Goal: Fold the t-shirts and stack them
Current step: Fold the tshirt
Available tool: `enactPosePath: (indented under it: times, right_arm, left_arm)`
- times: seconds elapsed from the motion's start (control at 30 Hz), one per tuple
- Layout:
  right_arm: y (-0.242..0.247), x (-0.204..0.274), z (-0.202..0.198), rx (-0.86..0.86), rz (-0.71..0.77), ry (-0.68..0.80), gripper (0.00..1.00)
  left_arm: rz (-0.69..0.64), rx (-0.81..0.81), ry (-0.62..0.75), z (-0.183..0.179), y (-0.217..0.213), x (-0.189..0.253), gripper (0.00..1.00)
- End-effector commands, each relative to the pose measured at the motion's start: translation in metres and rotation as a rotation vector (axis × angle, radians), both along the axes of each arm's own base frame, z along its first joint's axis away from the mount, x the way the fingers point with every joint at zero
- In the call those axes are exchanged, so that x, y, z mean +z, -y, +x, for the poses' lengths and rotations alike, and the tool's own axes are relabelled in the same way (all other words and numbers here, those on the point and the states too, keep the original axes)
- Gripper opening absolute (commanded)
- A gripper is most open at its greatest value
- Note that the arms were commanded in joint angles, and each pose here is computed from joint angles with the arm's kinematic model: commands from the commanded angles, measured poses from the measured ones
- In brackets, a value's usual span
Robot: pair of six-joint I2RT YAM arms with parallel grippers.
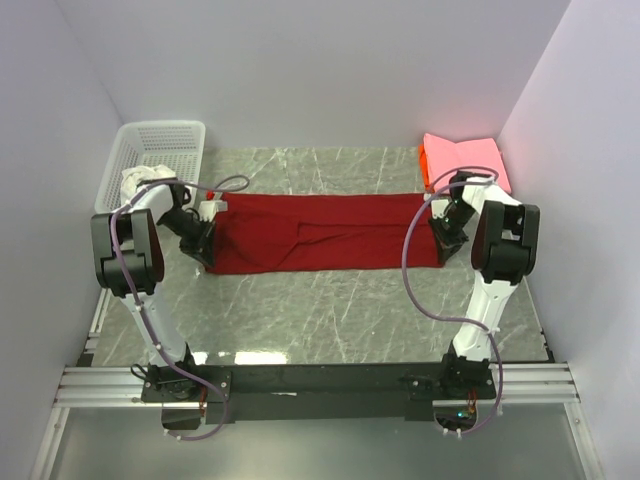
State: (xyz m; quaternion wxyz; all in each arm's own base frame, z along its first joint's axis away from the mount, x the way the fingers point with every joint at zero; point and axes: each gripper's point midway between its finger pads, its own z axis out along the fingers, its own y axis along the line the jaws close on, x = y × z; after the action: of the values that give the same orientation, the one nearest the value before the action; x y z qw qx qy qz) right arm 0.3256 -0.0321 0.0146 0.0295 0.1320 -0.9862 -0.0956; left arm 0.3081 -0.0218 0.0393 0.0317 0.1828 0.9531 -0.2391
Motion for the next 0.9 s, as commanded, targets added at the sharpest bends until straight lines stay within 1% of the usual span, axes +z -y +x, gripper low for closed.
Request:
enactPosePath:
  times: [0.0, 0.1, 0.2, 0.27, 0.3, 0.33, 0.37, 0.4, 0.43, 0.5, 0.53, 0.57, 0.6, 0.7, 0.73, 0.8, 0.87]
  right_arm:
    - [0.028, 0.000, -0.012, 0.049, -0.121, 0.002, 0.00]
    - [0.040, -0.003, -0.028, 0.084, -0.166, -0.015, 0.00]
    - [0.047, -0.003, -0.033, 0.102, -0.181, -0.003, 0.00]
    - [0.047, -0.002, -0.032, 0.106, -0.181, -0.001, 0.00]
    - [0.046, 0.000, -0.028, 0.106, -0.174, 0.005, 0.06]
    - [0.043, 0.003, -0.033, 0.108, -0.153, -0.018, 0.14]
    - [0.039, 0.007, -0.033, 0.104, -0.128, -0.013, 0.22]
    - [0.037, 0.013, -0.031, 0.105, -0.120, 0.001, 0.37]
    - [0.034, 0.020, -0.033, 0.111, -0.106, 0.005, 0.42]
    - [0.024, 0.045, -0.025, 0.111, -0.057, 0.093, 0.48]
    - [0.019, 0.055, -0.023, 0.111, -0.034, 0.122, 0.48]
    - [0.014, 0.072, -0.018, 0.107, -0.019, 0.185, 0.49]
    - [0.001, 0.083, -0.011, 0.102, 0.049, 0.236, 0.49]
    - [-0.029, 0.112, 0.004, 0.077, 0.175, 0.339, 0.49]
    - [-0.046, 0.120, 0.011, 0.083, 0.254, 0.380, 0.49]
    - [-0.072, 0.131, 0.026, 0.114, 0.304, 0.450, 0.48]
    - [-0.109, 0.138, 0.031, 0.192, 0.366, 0.491, 0.47]
  left_arm:
    - [0.005, 0.007, -0.044, -0.014, 0.001, -0.001, 0.01]
    - [0.000, 0.008, -0.073, -0.030, 0.004, 0.004, 0.01]
    - [-0.015, 0.014, -0.069, -0.039, 0.008, 0.009, 0.01]
    - [-0.023, 0.019, -0.057, -0.038, 0.012, 0.010, 0.01]
    - [-0.033, 0.023, -0.054, -0.038, 0.014, 0.011, 0.01]
    - [-0.043, 0.024, -0.044, -0.036, 0.015, 0.013, 0.08]
    - [-0.049, 0.028, -0.032, -0.033, 0.017, 0.015, 0.18]
    - [-0.070, 0.030, -0.012, -0.029, 0.019, 0.021, 0.25]
    - [-0.081, 0.029, 0.011, -0.026, 0.021, 0.028, 0.35]
    - [-0.123, 0.017, 0.072, -0.016, 0.026, 0.041, 0.41]
    - [-0.137, 0.012, 0.111, -0.012, 0.028, 0.049, 0.43]
    - [-0.147, 0.007, 0.145, -0.006, 0.030, 0.055, 0.45]
    - [-0.177, 0.002, 0.183, 0.001, 0.034, 0.061, 0.45]
    - [-0.198, 0.018, 0.254, 0.018, 0.037, 0.070, 0.54]
    - [-0.204, 0.038, 0.278, 0.029, 0.037, 0.070, 0.56]
    - [-0.220, 0.056, 0.281, 0.043, 0.039, 0.066, 0.58]
    - [-0.234, 0.086, 0.286, 0.058, 0.041, 0.067, 0.59]
